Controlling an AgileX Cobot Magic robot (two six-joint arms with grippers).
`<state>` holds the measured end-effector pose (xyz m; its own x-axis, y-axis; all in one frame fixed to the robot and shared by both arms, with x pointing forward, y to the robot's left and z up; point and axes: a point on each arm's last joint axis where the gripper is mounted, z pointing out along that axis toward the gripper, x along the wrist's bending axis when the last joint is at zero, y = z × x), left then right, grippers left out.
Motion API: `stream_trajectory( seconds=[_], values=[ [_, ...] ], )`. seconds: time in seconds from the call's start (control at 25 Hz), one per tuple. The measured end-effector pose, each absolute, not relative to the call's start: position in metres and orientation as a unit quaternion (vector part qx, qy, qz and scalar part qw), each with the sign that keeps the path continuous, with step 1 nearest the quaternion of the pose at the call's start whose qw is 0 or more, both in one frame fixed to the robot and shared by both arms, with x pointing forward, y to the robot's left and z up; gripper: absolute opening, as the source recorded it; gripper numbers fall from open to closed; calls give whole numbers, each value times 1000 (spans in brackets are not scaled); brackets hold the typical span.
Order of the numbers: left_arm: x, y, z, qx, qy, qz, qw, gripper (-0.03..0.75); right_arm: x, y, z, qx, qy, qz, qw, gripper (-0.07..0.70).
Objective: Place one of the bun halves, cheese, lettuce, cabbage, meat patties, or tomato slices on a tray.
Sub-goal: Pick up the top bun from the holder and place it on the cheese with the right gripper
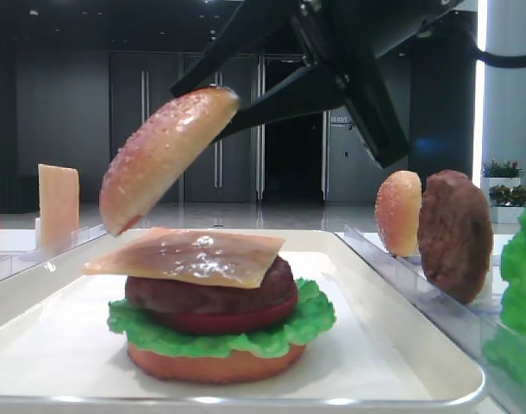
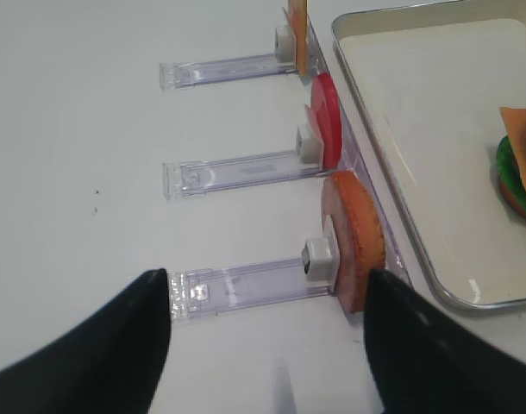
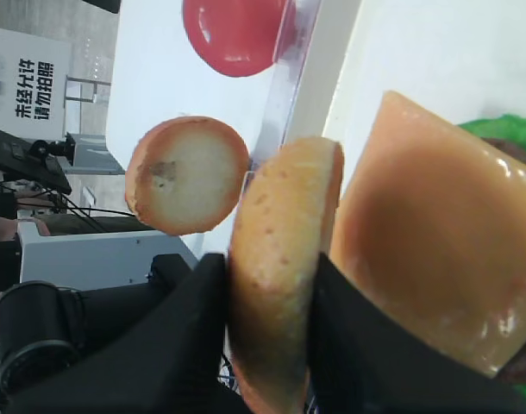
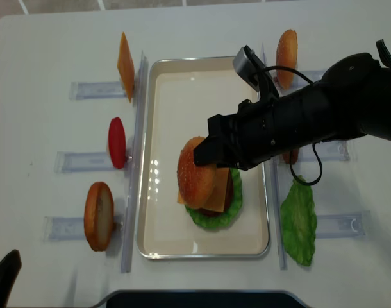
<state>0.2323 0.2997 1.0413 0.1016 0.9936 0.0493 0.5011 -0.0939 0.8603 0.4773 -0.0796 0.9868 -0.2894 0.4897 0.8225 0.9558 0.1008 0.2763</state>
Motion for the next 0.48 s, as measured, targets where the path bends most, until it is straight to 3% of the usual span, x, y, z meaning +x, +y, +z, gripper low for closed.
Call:
stream_trajectory(
  seconds=[0.48],
  values=[
    [232,300,1041,652,573,348,354,535,480,-78,974,-536,-685,-400,288,230]
  ],
)
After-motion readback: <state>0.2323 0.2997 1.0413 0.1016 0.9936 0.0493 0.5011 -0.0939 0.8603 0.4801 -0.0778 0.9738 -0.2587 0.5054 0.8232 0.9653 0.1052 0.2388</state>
